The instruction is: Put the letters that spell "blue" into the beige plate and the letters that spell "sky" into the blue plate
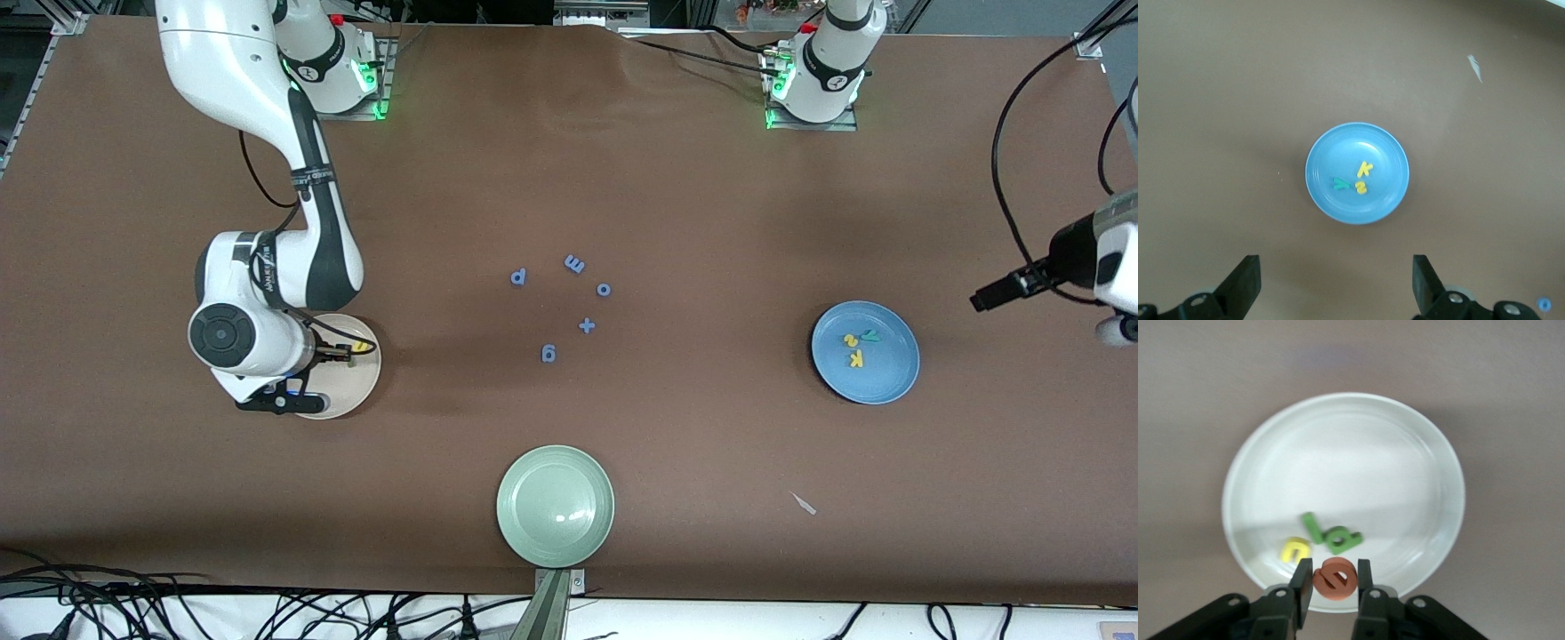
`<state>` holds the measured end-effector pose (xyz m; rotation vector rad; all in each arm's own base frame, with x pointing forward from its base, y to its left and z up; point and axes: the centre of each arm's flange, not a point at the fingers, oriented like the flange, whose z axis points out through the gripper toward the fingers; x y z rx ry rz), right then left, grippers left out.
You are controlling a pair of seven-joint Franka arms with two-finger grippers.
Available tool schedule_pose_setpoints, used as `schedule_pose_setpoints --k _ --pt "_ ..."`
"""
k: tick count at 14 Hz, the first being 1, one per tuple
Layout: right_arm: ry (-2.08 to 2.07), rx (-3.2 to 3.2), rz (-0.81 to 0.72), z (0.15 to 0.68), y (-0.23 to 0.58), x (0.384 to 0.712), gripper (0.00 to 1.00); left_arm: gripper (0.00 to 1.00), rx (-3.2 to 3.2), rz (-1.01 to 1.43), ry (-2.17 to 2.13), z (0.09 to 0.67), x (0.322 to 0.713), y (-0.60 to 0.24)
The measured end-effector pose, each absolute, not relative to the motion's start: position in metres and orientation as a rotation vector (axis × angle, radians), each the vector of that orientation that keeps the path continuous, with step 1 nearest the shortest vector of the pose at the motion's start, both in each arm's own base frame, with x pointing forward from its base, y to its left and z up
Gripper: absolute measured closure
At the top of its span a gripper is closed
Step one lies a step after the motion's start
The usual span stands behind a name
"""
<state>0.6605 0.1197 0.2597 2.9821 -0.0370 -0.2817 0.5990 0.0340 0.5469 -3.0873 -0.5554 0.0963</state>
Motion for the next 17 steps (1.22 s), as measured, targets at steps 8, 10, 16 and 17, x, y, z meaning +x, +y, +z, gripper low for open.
schedule_pose_setpoints --k 8,10,16,17 --pt "0.029 3.0 -0.193 0.32 0.13 0.682 0.01 0.0 -3.149 0.136 -0.232 0.591 0.561 0.012" --pt "0.045 3.014 -0.151 0.356 0.139 0.689 0.0 0.0 -3.152 0.132 -0.209 0.593 0.56 0.01" --pt "0.054 3.041 -0.159 0.46 0.123 0.676 0.0 0.0 -3.153 0.132 -0.194 0.593 0.56 0.008" --pt "0.093 3.022 -0.158 0.477 0.114 0.671 0.0 0.0 -3.153 0.128 -0.188 0.593 0.56 0.007"
